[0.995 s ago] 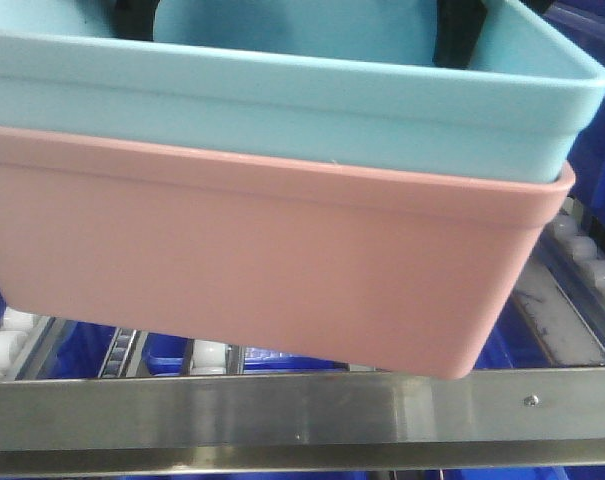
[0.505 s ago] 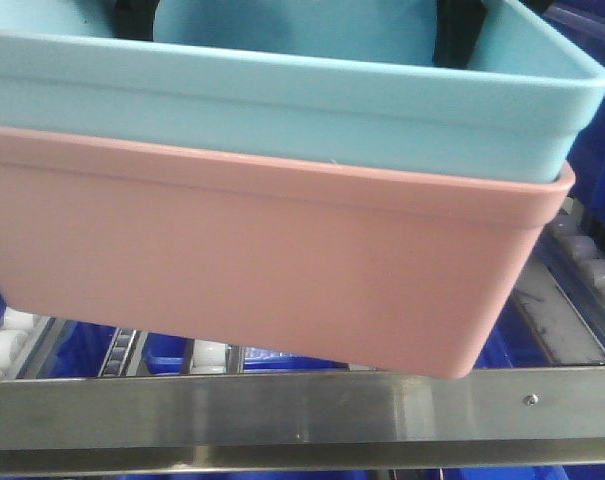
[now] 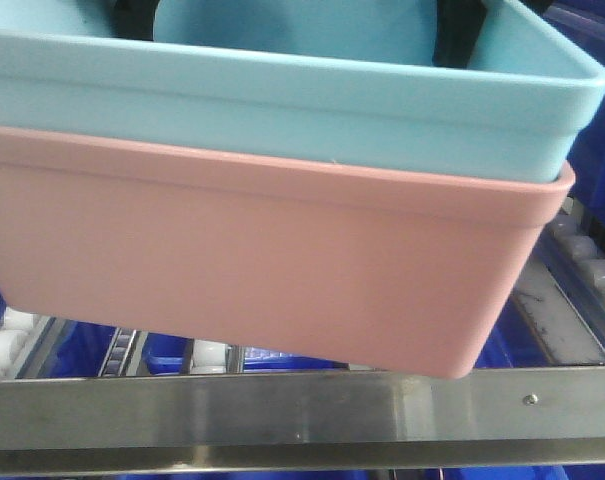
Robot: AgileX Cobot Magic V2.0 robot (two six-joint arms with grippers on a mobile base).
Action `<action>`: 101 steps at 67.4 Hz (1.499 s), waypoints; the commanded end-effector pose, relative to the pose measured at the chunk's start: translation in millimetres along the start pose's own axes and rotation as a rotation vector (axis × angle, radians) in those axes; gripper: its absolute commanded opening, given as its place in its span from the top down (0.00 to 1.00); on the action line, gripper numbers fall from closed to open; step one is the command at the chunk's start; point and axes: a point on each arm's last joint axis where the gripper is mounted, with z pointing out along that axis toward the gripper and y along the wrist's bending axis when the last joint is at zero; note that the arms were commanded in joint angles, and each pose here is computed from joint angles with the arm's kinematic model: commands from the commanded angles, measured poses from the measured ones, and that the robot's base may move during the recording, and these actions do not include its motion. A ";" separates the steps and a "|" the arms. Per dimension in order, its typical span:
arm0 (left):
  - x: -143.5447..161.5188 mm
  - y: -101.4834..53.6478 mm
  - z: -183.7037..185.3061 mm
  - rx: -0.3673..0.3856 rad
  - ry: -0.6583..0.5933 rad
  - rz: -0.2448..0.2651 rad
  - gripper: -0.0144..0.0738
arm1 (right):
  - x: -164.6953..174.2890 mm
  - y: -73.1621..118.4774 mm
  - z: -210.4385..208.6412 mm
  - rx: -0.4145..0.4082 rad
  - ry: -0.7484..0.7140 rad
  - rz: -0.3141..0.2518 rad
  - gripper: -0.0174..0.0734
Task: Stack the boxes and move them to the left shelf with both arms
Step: 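Hold the bins raised above the roller shelf while aligning with it, then lower the stacked bins onto the roller shelf with both grippers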
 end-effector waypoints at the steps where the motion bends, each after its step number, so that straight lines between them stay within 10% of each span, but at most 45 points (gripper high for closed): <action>1: -23.4 -26.0 -32.8 0.320 -0.204 -0.013 0.85 | -28.3 21.2 -35.0 -0.232 -0.294 0.031 0.75; 29: -27.8 -23.5 -34.2 0.332 -0.234 -0.013 0.85 | -35.4 9.8 -32.2 -0.168 -0.342 -0.008 0.75; 43: -41.0 -3.1 -20.2 0.309 -0.228 -0.102 0.85 | -54.1 -8.6 -23.0 -0.127 -0.349 0.022 0.75; 71: -69.3 46.5 19.5 0.258 -0.254 -0.281 0.85 | -98.4 13.0 19.3 -0.123 -0.328 -0.021 0.75; 101: -51.1 33.7 88.2 0.163 -0.131 -0.217 0.85 | -93.3 24.5 78.5 -0.055 -0.239 -0.100 0.75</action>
